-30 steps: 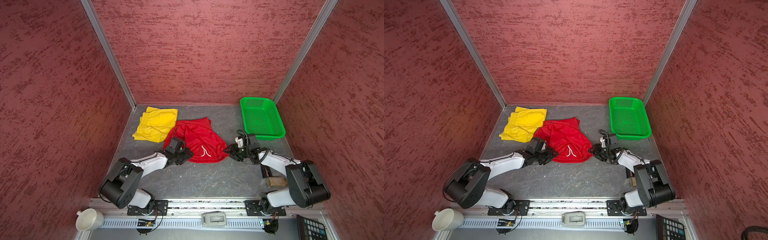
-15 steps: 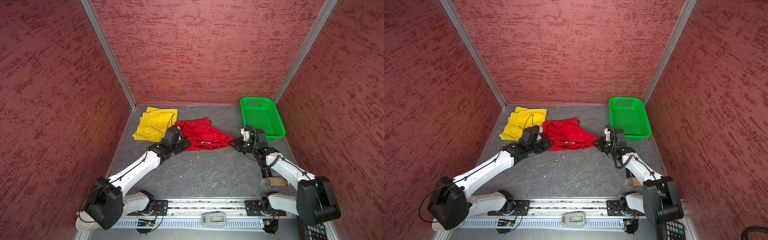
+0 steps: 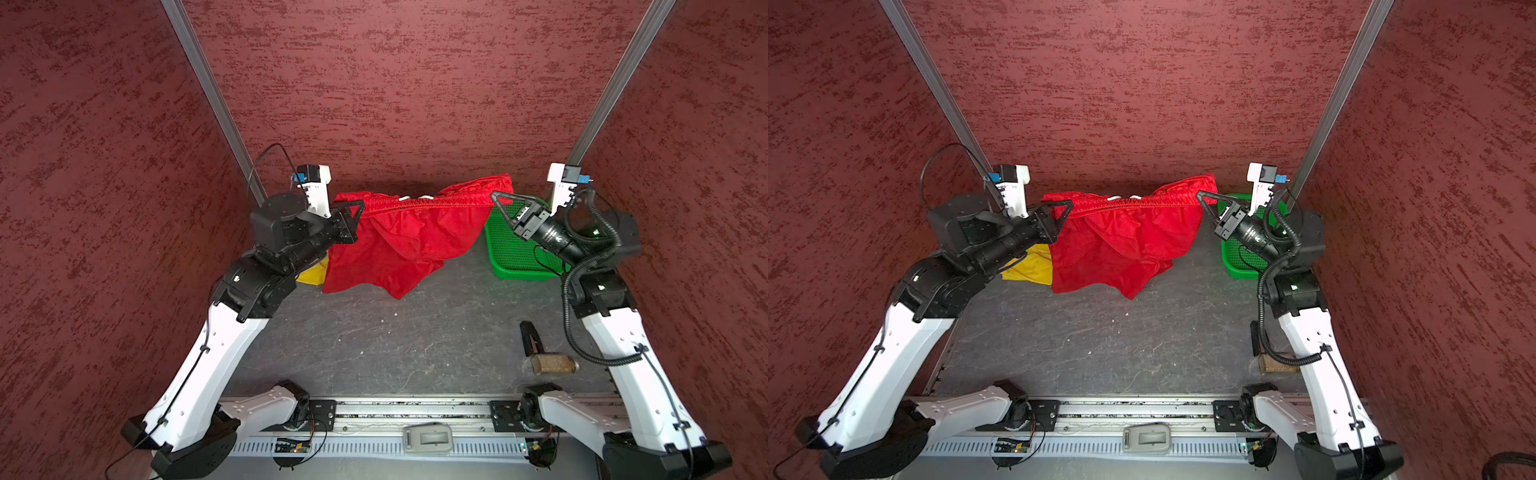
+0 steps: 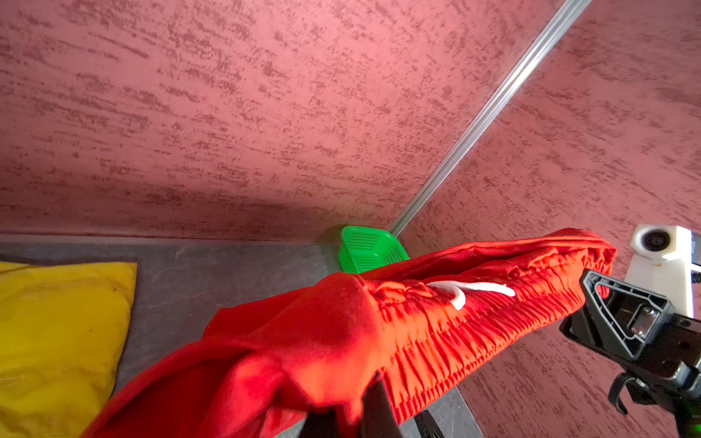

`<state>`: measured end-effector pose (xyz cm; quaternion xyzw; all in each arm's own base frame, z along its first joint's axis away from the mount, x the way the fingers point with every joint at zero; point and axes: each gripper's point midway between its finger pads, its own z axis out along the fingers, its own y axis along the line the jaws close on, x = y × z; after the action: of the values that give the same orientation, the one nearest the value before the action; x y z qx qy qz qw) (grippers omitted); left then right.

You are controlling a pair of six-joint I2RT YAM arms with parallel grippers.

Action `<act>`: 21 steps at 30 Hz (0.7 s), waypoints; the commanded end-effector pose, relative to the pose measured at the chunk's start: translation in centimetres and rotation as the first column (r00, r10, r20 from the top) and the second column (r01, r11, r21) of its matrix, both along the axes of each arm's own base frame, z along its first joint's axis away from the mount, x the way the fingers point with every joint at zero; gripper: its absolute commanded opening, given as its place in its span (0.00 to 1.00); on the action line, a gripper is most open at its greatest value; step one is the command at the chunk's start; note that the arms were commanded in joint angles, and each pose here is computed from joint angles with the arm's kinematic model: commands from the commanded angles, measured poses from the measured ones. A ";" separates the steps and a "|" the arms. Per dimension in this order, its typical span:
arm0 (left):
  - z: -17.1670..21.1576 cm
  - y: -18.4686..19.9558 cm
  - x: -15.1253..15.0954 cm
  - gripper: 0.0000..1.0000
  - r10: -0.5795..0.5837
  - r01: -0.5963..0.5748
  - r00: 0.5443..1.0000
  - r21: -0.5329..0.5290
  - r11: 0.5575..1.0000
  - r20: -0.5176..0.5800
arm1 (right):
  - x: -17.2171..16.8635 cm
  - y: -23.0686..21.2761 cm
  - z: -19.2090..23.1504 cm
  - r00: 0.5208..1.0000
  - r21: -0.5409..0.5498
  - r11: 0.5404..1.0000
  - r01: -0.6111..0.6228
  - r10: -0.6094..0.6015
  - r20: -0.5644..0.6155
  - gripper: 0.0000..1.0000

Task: Fold and stack the shorts
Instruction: 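Lift the waistband high with both grippers, stretching the shorts to hang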

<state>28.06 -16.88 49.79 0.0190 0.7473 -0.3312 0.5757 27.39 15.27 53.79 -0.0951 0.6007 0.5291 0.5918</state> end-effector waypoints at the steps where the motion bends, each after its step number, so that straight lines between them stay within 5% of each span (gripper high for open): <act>1: 1.7 3.4 -1.8 0.00 0.116 -0.118 0.991 0.034 0.992 0.059 | -3.4 -1.8 4.5 0.985 0.018 0.996 0.084 -0.086 0.148 0.00; 10: 4.0 4.9 -3.6 0.00 0.146 -0.154 0.979 0.043 0.987 0.142 | -6.1 -2.1 6.3 0.985 0.057 0.996 0.065 -0.073 0.154 0.00; 21: 2.3 4.6 5.7 0.00 0.215 -0.235 0.969 0.187 0.954 0.119 | 4.0 -1.6 2.0 0.993 0.067 0.991 0.116 -0.114 -0.040 0.00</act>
<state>31.05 -15.62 51.84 0.0444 0.7443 -0.2457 0.6194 28.69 15.35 54.26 -0.0722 0.6151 0.5381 0.5717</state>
